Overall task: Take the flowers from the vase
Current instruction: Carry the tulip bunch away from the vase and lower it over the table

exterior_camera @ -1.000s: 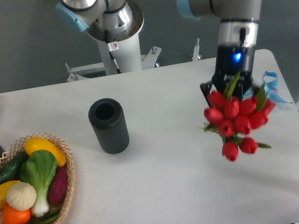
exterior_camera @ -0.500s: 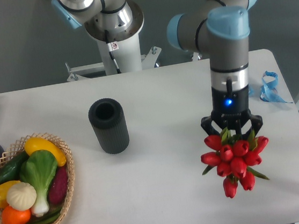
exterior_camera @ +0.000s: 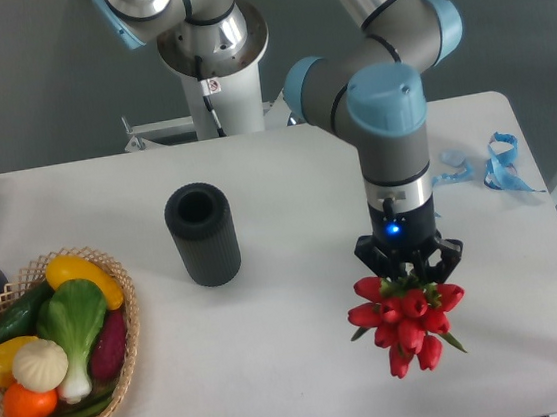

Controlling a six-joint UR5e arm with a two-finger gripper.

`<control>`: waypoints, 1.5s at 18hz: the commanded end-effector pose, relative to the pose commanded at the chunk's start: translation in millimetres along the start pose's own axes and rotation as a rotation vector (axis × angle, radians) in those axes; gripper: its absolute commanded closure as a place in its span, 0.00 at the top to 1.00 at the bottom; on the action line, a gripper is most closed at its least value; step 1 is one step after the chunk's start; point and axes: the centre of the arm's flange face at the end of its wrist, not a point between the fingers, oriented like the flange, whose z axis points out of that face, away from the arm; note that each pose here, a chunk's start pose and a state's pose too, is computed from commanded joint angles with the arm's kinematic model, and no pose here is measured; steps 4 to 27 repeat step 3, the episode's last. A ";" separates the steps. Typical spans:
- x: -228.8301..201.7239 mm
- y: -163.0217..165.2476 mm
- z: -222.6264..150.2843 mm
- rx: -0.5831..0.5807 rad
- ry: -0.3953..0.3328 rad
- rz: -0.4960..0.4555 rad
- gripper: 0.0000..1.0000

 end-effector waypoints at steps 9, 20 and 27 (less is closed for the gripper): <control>1.6 1.0 1.9 -0.003 0.005 0.000 0.07; 1.6 1.0 1.9 -0.003 0.005 0.000 0.07; 1.6 1.0 1.9 -0.003 0.005 0.000 0.07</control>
